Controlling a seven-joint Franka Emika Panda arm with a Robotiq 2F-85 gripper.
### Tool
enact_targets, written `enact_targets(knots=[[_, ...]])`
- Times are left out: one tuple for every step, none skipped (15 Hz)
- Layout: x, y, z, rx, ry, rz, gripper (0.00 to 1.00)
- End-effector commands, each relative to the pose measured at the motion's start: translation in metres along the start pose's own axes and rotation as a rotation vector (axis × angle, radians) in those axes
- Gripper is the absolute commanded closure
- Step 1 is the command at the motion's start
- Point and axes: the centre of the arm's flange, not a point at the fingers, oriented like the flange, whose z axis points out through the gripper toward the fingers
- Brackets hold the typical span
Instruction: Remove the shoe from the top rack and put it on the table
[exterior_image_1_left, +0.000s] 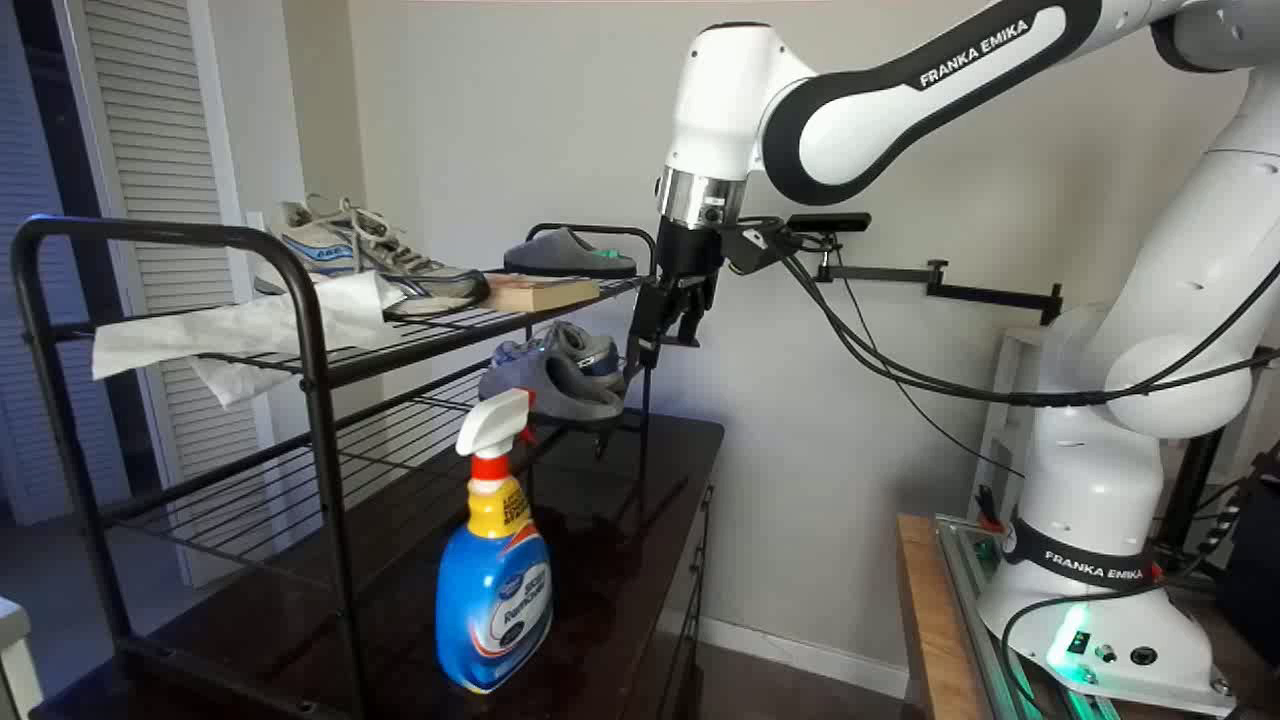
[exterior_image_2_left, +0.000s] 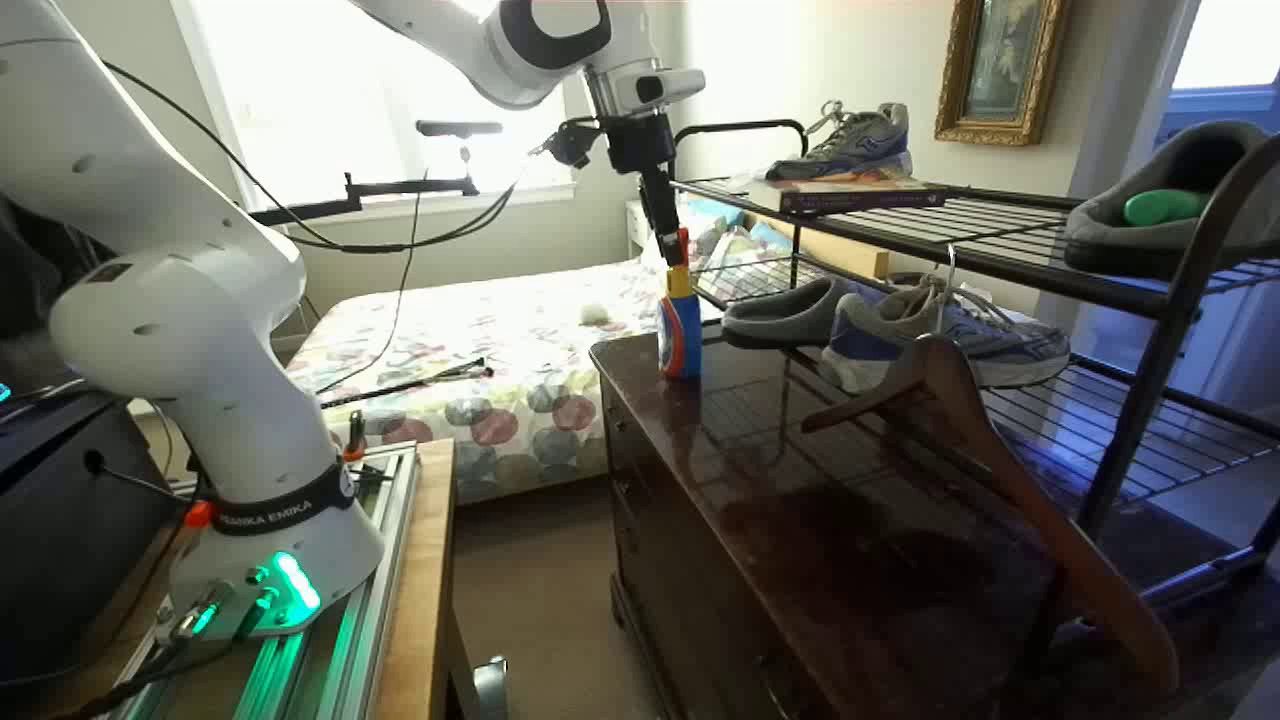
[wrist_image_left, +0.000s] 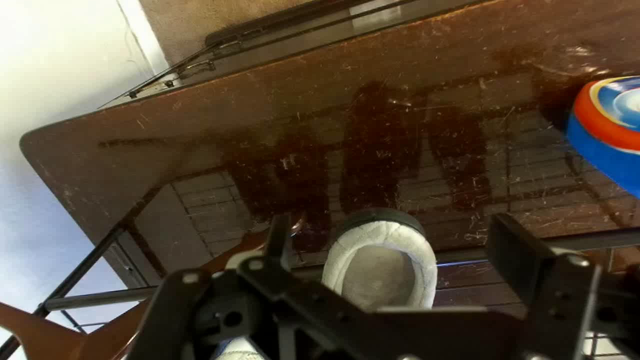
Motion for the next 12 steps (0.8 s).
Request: enact_targets(knots=[[0.0,0.0,0.0,0.0,0.0,0.0,0.0],[0.0,0.0,0.0,0.0,0.0,0.0,0.0],[0.0,0.0,0.0,0.0,0.0,0.0,0.0],[0.0,0.0,0.0,0.0,0.0,0.0,0.0],[0.0,0.0,0.0,0.0,0.0,0.0,0.0],[0.0,0.0,0.0,0.0,0.0,0.0,0.0],[0.0,0.0,0.0,0.0,0.0,0.0,0.0],[-0.006,-0.002,-0.014,-0.016,0.035,-0.007,0.0],[-0.008,-0.002,-0.022,-0.022,0.055,-0.014,0.0],[-0.012,-0.004,-0.037,-0.038,0.088,-0.029,0.0],[-0.013,-0.005,-0.049,-0.044,0.107,-0.056,0.0],[-0.013,-0.007,-0.06,-0.048,0.127,-0.082,0.0]])
